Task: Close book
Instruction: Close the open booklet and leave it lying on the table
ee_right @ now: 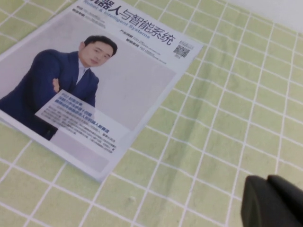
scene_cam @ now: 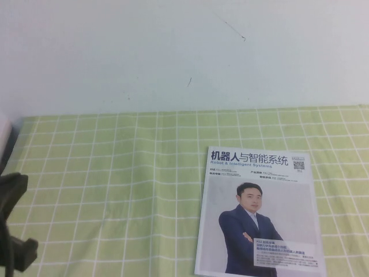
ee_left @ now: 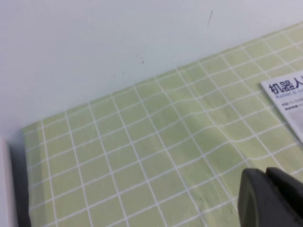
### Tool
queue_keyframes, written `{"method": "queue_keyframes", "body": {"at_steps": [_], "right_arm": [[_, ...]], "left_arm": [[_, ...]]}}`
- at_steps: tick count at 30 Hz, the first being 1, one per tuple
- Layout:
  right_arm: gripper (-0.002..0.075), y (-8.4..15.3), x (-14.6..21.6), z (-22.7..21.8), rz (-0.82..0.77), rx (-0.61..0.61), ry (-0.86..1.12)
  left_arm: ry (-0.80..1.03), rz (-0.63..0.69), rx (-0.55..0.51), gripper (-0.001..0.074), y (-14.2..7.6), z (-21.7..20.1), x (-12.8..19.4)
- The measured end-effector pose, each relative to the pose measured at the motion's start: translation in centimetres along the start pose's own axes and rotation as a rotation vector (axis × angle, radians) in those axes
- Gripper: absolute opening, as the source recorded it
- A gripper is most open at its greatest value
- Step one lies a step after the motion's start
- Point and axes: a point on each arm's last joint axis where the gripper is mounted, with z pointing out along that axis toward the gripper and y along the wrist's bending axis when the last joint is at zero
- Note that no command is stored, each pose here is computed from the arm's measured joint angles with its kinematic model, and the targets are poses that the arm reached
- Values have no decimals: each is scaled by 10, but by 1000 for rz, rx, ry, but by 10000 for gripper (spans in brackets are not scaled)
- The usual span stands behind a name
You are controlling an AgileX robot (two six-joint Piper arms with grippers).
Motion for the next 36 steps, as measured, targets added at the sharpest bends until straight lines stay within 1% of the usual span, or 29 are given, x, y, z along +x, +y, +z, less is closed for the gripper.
{"method": "queue_keyframes", "body": {"at_steps": [4, 8, 17, 26, 29, 34, 36], "right_arm": [[-3, 7, 17, 6, 24, -27, 7], [-3, 9, 18, 7, 38, -39, 2], [-3, 9, 18, 7, 41, -40, -4], [-3, 9, 18, 7, 41, -40, -4], [-3, 9, 18, 7, 43, -42, -7], [-3, 9, 18, 7, 46, -45, -8], [-3, 9, 18, 7, 46, -45, -8]], "left_arm": [[-102, 26, 32, -2, 0, -11, 25], [-141, 30, 40, -2, 1, -16, 36], [-102, 50, 39, -2, 0, -10, 53], [-86, 56, 31, -2, 0, -9, 57], [-84, 35, 0, -2, 5, -14, 59], [-110, -83, -45, -2, 13, -36, 71], [-136, -83, -81, -2, 15, -44, 76]]}}
